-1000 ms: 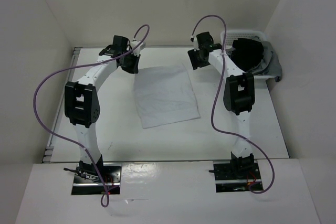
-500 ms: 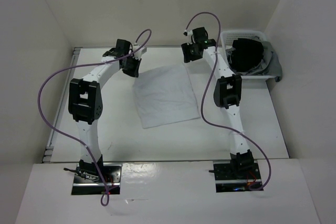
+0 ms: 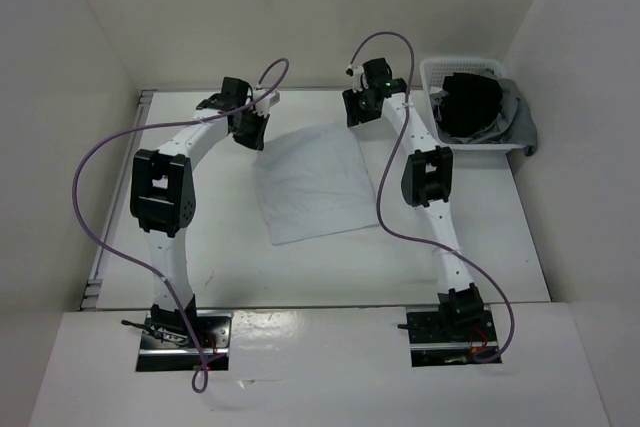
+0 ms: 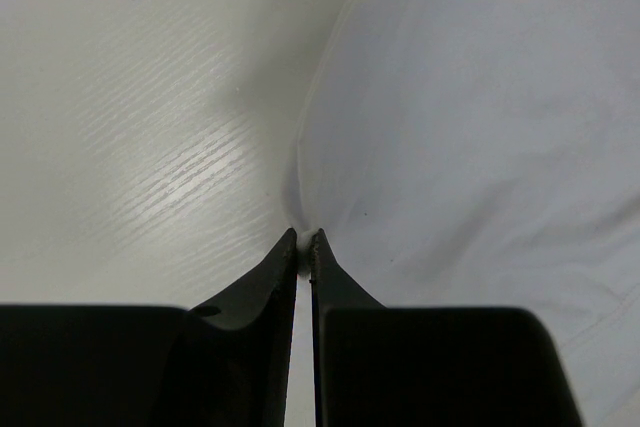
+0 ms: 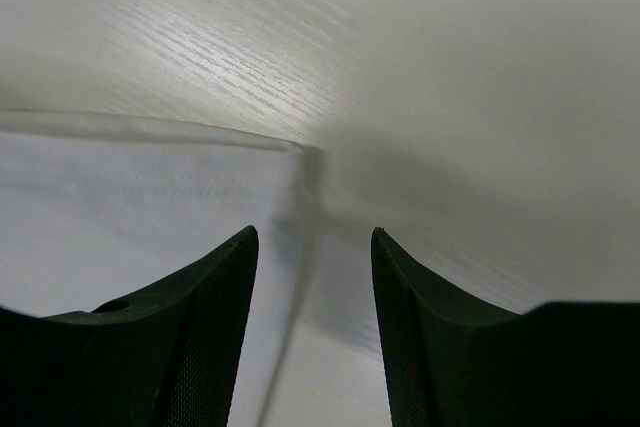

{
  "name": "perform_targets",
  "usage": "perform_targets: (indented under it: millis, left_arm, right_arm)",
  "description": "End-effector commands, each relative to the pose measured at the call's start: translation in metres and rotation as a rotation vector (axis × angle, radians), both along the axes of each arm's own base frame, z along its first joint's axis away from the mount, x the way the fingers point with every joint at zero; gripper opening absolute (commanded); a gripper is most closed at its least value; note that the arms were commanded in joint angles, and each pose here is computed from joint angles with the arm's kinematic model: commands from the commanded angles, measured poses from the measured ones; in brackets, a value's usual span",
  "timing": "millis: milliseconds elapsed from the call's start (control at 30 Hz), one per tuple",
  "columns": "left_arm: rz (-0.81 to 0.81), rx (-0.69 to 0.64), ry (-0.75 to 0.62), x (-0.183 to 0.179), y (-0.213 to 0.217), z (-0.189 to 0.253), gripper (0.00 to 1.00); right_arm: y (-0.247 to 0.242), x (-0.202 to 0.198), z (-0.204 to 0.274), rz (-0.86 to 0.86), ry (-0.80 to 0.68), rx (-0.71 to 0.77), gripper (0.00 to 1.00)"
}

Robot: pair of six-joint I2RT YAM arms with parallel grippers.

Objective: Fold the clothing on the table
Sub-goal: Fold the skirt

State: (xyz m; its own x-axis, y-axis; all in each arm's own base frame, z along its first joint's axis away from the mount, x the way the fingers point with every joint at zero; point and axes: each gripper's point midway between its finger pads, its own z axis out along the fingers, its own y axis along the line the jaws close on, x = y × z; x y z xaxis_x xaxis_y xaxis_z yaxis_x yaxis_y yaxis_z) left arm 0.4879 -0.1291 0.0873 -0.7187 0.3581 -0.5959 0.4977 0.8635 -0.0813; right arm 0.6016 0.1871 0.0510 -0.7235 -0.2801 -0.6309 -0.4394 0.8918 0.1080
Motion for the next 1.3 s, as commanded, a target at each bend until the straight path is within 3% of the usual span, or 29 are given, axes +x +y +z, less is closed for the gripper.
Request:
perform_targets:
  millis: [0,1267]
  left_arm:
    - [0.001,-0.009,-0.012,0.001,-0.003,0.003,0.12]
    - [-0.038,0.011,0.023,-0.022,-0.015,-0.007,0.12]
  right_arm:
    - [0.017,0.001,0.008,0.035,-0.025,0.02,0.54]
    - [0.031,0.012,-0.017,0.047,-0.051,0.02,0.44]
